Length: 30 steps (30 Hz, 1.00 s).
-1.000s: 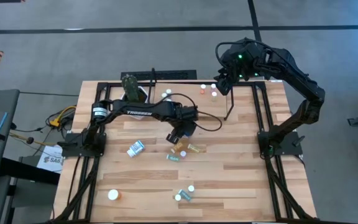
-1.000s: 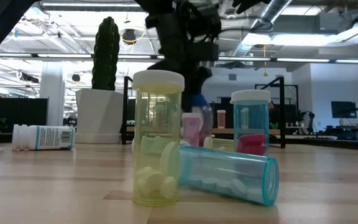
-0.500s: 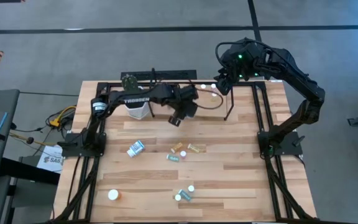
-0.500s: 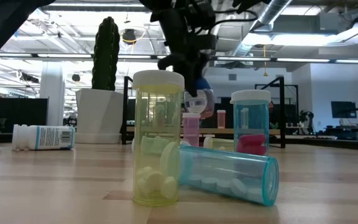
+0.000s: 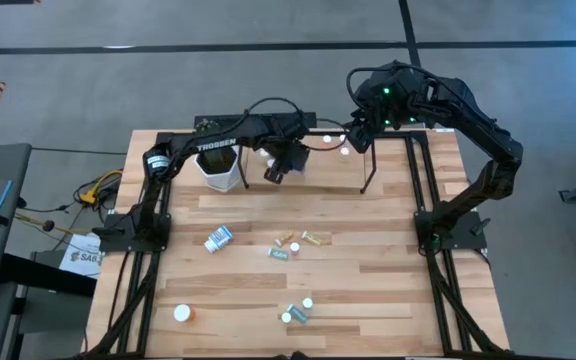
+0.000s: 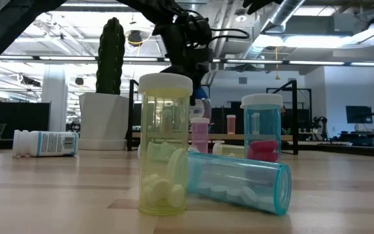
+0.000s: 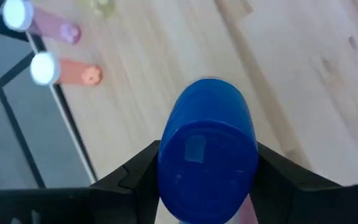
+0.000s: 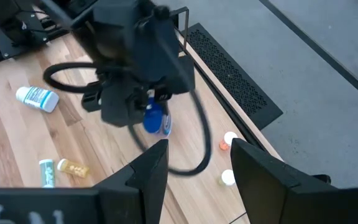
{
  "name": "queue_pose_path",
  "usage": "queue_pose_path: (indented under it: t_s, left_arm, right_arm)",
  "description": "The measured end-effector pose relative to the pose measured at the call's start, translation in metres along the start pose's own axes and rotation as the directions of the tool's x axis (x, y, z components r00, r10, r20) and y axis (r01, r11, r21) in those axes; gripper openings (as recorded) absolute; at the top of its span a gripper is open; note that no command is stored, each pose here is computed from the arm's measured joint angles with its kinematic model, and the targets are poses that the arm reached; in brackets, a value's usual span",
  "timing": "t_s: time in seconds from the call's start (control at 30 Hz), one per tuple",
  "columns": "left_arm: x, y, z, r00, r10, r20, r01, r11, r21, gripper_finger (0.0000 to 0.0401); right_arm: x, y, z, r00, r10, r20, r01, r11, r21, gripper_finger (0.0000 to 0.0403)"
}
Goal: Pick and place medicine bottles onto shelf by color
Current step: Put the large blue pill bottle on the shelf
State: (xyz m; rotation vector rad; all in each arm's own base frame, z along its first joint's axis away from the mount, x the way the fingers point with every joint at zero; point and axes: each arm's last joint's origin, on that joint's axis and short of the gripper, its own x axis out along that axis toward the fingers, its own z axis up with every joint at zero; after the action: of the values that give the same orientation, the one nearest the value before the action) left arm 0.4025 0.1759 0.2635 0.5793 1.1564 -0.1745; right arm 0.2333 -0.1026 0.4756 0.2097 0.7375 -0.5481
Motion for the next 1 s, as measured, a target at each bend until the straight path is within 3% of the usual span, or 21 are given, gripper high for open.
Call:
queue_pose_path:
  t_s: [0.5,0.83,1.0]
  left_arm:
    - [-0.001,0.017,-0.026,1.000,0.009,-0.024,-0.009,1.000,0.022,0.0171]
    - [-0.001,0.015,-0.029,0.999,-0.036,-0.024,0.036,0.999,0.017,0.0171]
    - [0.016,0.011,-0.031,0.994,-0.102,-0.032,0.102,0.995,0.003,0.0171]
  right_arm:
    - [0.000,0.000,0.000,1.000,0.000,0.000,0.000,1.000,0.000,0.0195]
    - [0.000,0.000,0.000,1.000,0.000,0.000,0.000,1.000,0.000,0.0195]
    - [0.000,0.000,0.000,1.000,0.000,0.000,0.000,1.000,0.000,0.0195]
